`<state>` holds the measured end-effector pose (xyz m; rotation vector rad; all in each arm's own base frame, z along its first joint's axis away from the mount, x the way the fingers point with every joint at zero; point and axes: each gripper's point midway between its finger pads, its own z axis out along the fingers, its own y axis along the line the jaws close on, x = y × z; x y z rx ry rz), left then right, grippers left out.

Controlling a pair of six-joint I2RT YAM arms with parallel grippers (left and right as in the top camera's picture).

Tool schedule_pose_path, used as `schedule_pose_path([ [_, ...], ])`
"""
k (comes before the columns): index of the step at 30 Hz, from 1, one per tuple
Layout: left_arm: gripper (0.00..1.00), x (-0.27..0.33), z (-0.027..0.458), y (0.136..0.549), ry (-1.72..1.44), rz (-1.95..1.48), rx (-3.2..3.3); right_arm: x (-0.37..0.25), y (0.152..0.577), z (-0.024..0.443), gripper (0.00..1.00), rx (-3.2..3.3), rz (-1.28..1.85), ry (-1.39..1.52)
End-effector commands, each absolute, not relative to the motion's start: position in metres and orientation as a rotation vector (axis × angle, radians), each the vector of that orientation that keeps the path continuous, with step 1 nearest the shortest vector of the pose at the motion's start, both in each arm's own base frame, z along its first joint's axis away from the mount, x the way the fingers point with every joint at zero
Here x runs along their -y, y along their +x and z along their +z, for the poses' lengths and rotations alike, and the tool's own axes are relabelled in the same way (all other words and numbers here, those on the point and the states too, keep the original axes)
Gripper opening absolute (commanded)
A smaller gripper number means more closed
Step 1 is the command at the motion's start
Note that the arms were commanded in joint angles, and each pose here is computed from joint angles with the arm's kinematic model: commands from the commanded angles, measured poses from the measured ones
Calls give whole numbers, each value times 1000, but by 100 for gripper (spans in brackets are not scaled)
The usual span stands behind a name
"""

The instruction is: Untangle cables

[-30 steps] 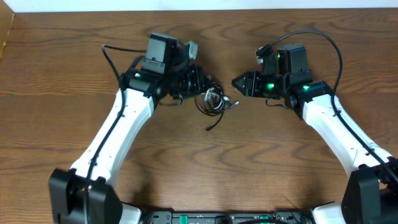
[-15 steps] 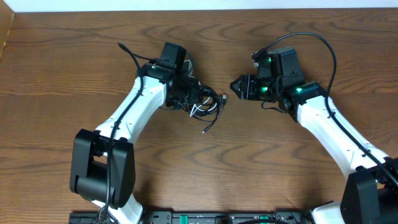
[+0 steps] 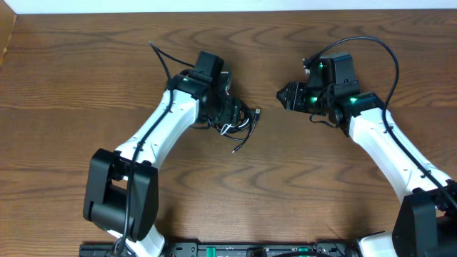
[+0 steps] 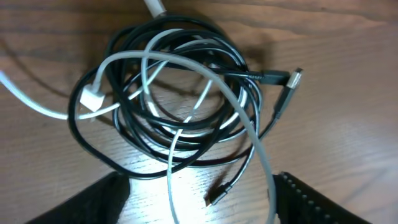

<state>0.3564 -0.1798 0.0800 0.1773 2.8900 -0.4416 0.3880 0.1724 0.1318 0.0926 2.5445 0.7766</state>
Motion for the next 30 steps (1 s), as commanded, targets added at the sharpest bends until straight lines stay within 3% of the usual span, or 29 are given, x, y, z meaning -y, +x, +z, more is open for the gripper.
schedule_pose_path([
  [1, 63, 167, 79, 365, 48, -335, -2884, -171, 387, 129, 55, -2555, 767, 102],
  [5, 41, 165, 80, 368, -19, -345, -2881, -172, 387, 129, 59, -2555, 768, 98],
  [9, 9, 161, 86, 372, -78, -362, -2863, -178, 386, 127, 59, -2557, 773, 81],
  [15, 8, 162, 119, 381, -76, -403, -2774, -199, 382, 110, 58, -2594, 830, 43],
  [24, 7, 177, 165, 375, -94, -592, -2680, -222, 385, 75, 47, -2644, 898, 53],
  [30, 8, 190, 208, 378, -33, -723, -2535, -246, 388, 95, 47, -2533, 1077, -126],
])
